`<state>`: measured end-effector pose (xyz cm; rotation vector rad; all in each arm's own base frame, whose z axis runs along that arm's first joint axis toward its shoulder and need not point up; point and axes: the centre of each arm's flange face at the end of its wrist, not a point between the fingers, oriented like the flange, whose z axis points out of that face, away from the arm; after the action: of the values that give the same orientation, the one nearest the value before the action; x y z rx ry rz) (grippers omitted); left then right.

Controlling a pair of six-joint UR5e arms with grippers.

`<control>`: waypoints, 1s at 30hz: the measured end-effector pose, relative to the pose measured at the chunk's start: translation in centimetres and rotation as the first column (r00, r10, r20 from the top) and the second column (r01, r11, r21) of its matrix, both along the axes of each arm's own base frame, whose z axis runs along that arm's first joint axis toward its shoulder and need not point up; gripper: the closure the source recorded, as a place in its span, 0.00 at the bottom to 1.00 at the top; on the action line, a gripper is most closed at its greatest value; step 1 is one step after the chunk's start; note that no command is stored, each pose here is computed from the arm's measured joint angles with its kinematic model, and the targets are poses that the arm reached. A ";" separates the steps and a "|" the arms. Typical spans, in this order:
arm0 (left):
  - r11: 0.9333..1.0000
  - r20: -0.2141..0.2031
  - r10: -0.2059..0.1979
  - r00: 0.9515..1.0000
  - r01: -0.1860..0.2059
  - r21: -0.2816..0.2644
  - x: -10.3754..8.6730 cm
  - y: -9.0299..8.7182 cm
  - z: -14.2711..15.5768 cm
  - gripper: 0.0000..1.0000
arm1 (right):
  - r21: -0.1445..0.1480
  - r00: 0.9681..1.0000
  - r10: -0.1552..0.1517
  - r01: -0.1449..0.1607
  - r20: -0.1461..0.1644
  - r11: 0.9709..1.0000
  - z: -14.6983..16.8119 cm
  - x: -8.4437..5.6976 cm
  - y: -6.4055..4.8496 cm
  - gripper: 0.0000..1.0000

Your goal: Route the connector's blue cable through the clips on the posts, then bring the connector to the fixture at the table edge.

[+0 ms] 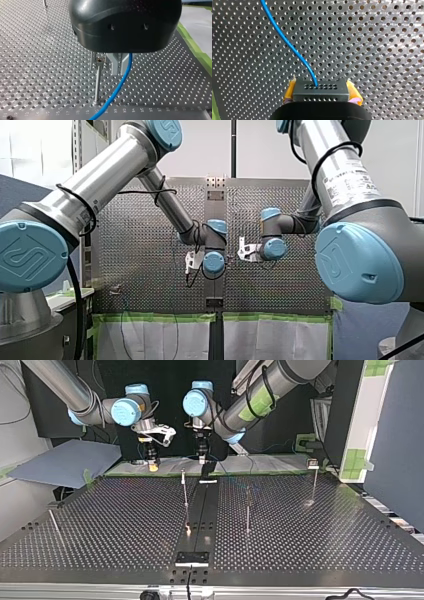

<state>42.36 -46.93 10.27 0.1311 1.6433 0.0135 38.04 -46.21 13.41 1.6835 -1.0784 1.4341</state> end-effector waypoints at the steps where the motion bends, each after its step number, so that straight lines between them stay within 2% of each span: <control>1: 1.000 0.001 0.000 1.000 0.000 -0.001 0.0 0.0 0.1 0.93 | 0.000 1.000 0.000 0.000 0.000 1.000 0.0 0.0 0.0 1.00; 17: 1.000 0.009 0.003 1.000 -0.003 -0.008 1.3 -0.3 1.1 0.93 | -0.012 1.000 -0.011 0.011 0.013 1.000 -0.2 -0.8 -0.9 1.00; 30: 1.000 -0.018 -0.005 1.000 0.005 0.009 2.2 0.1 1.4 0.93 | -0.009 1.000 -0.015 0.015 0.015 1.000 -0.2 -1.1 -1.2 1.00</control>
<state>44.61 -46.83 11.66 0.1428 1.6615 0.0162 36.95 -47.43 13.22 1.6570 -1.0886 1.4427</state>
